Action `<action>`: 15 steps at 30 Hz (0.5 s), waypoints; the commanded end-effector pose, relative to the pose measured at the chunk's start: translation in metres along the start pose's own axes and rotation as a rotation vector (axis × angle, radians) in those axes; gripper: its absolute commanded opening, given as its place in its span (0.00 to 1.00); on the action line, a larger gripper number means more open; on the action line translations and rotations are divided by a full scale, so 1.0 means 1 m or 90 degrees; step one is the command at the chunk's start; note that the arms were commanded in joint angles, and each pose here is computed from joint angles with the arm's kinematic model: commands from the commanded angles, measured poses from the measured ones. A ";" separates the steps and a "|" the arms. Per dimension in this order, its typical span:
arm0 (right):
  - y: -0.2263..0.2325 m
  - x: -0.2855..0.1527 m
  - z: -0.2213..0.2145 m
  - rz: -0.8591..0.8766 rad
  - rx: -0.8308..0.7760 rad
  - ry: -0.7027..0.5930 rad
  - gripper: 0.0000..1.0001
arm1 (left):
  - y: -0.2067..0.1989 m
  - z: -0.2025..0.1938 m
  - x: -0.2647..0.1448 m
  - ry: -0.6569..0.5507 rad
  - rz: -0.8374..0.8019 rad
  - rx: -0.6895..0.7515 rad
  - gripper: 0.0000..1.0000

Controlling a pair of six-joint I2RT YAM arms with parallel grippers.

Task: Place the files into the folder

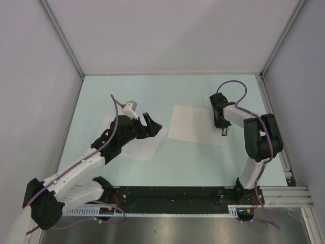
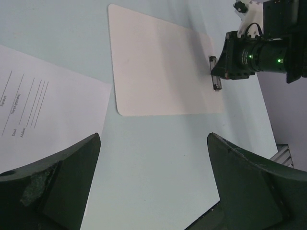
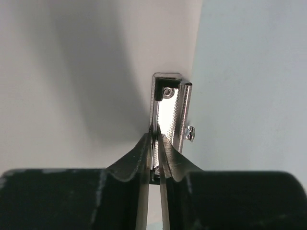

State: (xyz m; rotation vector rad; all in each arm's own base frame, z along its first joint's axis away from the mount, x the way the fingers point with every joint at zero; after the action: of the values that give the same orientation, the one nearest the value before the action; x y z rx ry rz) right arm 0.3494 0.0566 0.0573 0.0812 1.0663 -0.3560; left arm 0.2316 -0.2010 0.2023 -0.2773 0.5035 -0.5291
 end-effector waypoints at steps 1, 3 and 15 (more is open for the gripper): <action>-0.028 -0.009 -0.001 -0.085 -0.018 -0.004 0.14 | 0.008 0.010 -0.008 -0.036 0.032 -0.014 0.99; -0.029 -0.015 0.003 -0.091 -0.023 -0.024 0.18 | 0.011 0.014 -0.013 -0.048 0.043 -0.015 0.99; 0.127 -0.124 -0.012 0.302 0.156 -0.051 0.85 | 0.058 0.010 -0.018 -0.022 0.190 -0.047 1.00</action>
State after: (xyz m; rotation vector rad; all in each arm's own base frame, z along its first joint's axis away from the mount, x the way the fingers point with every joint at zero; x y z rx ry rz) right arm 0.3271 0.1250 0.1064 0.0844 0.9034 -0.2858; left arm 0.2358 -0.1493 0.2105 -0.2931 0.4399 -0.2500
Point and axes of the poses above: each gripper's point midway between its finger pads, its own x axis out along the fingers, its own y axis along the line the jaws close on, z = x × y, the point moved 4 cm from there along -x, back along the fingers, and after that the axes turned 15 degrees about x, right-handed, at the moved point
